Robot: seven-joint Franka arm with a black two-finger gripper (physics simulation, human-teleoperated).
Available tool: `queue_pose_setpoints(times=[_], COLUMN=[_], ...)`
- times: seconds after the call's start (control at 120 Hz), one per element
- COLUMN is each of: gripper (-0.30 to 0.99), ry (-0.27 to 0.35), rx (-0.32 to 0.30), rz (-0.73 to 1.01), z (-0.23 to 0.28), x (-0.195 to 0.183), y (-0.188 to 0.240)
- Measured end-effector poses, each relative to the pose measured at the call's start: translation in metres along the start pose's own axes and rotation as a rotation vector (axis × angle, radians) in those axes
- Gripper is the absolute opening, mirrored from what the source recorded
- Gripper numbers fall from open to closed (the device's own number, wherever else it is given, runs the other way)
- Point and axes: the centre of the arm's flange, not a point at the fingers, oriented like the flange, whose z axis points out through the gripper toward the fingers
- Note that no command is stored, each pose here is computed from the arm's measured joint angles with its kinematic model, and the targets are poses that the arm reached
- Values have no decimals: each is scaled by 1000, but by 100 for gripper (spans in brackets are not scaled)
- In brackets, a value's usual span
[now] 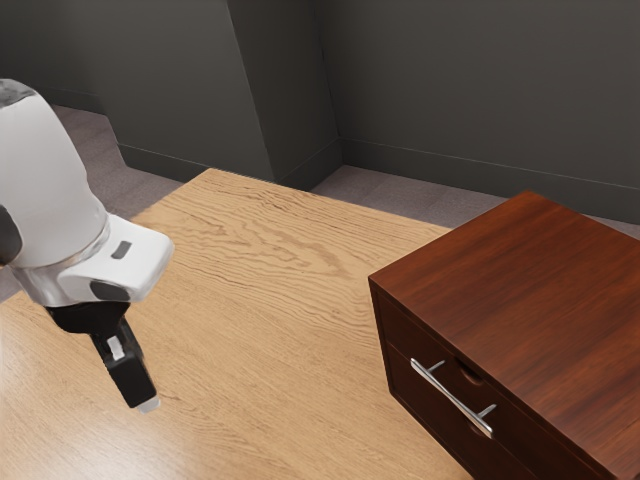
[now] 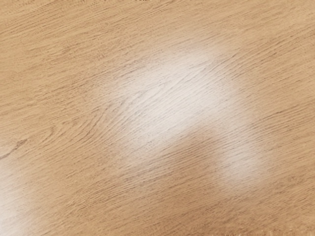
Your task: Pull the drawer handle with one arm to open the drawer
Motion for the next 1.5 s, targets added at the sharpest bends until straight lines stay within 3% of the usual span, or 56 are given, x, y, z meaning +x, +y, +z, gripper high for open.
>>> queue_pose_setpoints(times=[0.167,0.317,0.433,0.717,0.833,0.983,1.217,1.325,1.5], gripper=[69,69,69,69,69,69,69,69,69], ry=[29,164,230,224,298,437,566,603,591], rx=[42,76,106,143,141,145,180,202,210], rz=[338,765,1034,1405,1495,1572,1530,1513,1479], z=[4,-8,-14,8,16,22,37,35,51], x=[1,10,19,101,108,105,112,116,126], y=[36,84,119,165,183,217,205,200,186])
